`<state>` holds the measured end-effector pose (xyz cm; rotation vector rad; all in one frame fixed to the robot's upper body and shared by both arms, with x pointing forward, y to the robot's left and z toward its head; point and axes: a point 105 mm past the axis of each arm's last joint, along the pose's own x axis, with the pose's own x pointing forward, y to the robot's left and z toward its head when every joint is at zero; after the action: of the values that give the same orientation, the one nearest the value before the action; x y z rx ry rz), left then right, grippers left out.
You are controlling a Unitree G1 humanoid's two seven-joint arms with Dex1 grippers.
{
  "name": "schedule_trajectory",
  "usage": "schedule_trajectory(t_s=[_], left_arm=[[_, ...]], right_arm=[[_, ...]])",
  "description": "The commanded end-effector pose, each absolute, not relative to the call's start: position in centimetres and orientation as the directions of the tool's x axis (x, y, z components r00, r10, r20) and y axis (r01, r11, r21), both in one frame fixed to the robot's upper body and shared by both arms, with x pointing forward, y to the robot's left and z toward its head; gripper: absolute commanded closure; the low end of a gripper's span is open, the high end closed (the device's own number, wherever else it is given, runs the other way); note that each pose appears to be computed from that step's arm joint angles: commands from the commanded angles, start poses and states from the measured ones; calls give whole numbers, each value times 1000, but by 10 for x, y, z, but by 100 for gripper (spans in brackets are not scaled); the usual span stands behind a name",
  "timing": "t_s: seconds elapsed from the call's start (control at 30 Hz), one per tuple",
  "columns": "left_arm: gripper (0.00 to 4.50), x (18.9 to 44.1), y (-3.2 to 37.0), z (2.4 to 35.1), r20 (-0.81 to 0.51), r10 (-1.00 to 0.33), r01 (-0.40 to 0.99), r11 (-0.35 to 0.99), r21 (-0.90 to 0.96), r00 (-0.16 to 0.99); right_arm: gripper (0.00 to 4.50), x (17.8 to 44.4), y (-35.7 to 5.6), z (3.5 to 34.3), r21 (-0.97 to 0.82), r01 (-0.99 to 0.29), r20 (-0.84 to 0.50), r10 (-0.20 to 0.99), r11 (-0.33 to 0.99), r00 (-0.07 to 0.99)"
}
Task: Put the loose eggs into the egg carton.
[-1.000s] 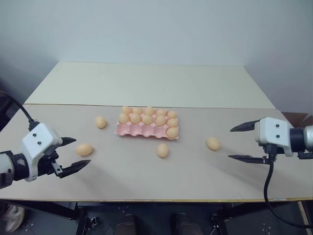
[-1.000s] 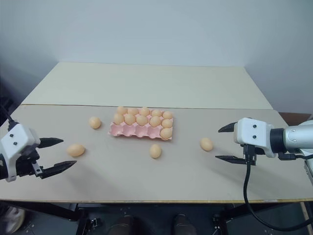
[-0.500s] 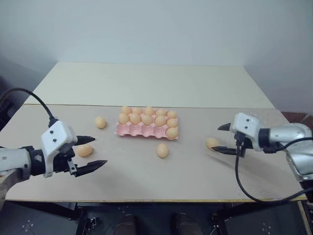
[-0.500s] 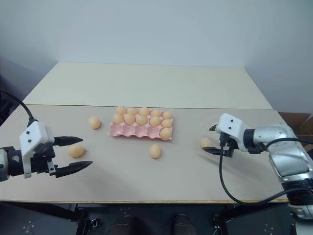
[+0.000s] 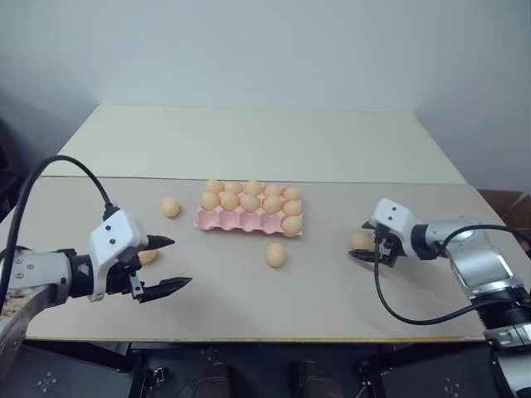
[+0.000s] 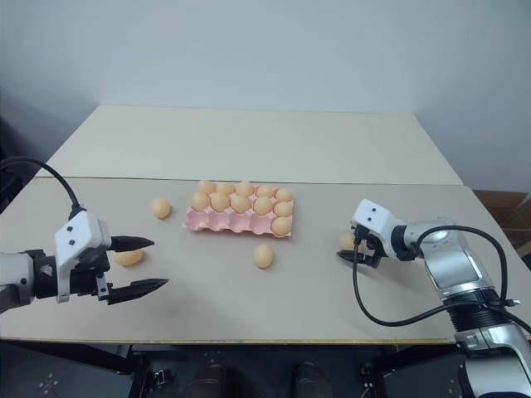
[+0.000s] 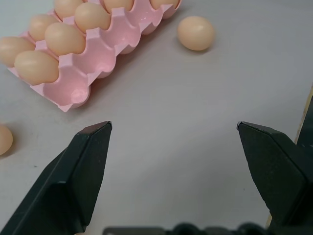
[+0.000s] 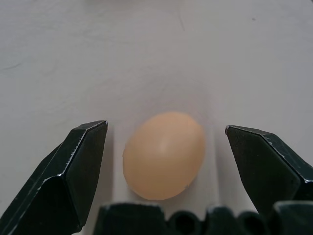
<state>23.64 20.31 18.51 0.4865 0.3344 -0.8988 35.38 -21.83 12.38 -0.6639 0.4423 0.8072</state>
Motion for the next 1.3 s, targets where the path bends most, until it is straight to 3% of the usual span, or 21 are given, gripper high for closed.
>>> schedule_trajectory(t_s=[0.03, 0.1, 0.17, 0.27, 0.47, 0.7, 0.93, 1.23, 1.3], left_arm=[[0, 237, 200, 190, -465, -665, 810, 505, 298, 585], [0, 238, 201, 190, -467, -663, 810, 505, 299, 586], [0, 238, 203, 190, -472, -657, 808, 505, 305, 588], [0, 239, 204, 190, -474, -652, 805, 507, 309, 592], [0, 238, 210, 191, -473, -637, 792, 524, 313, 608], [0, 237, 221, 187, -494, -601, 773, 551, 313, 629], [0, 236, 221, 187, -490, -601, 770, 559, 307, 632], [0, 233, 222, 185, -492, -592, 764, 568, 307, 638], [0, 233, 222, 184, -492, -591, 763, 570, 306, 639]], right_arm=[[96, 356, -220, 127, -375, -765, -583, 508, 524, 634], [175, 355, -219, 126, -373, -772, -585, 515, 515, 627], [226, 354, -217, 126, -374, -772, -582, 518, 514, 627], [258, 354, -216, 127, -401, -769, -578, 513, 498, 634], [258, 355, -186, 165, -521, -742, -467, 586, 422, 662], [258, 363, -118, 206, -539, -742, -299, 732, 400, 612], [258, 379, -67, 202, -534, -746, -256, 765, 398, 592], [258, 376, -36, 193, -528, -785, -273, 811, 323, 517], [191, 378, -31, 192, -519, -789, -266, 815, 328, 514]])
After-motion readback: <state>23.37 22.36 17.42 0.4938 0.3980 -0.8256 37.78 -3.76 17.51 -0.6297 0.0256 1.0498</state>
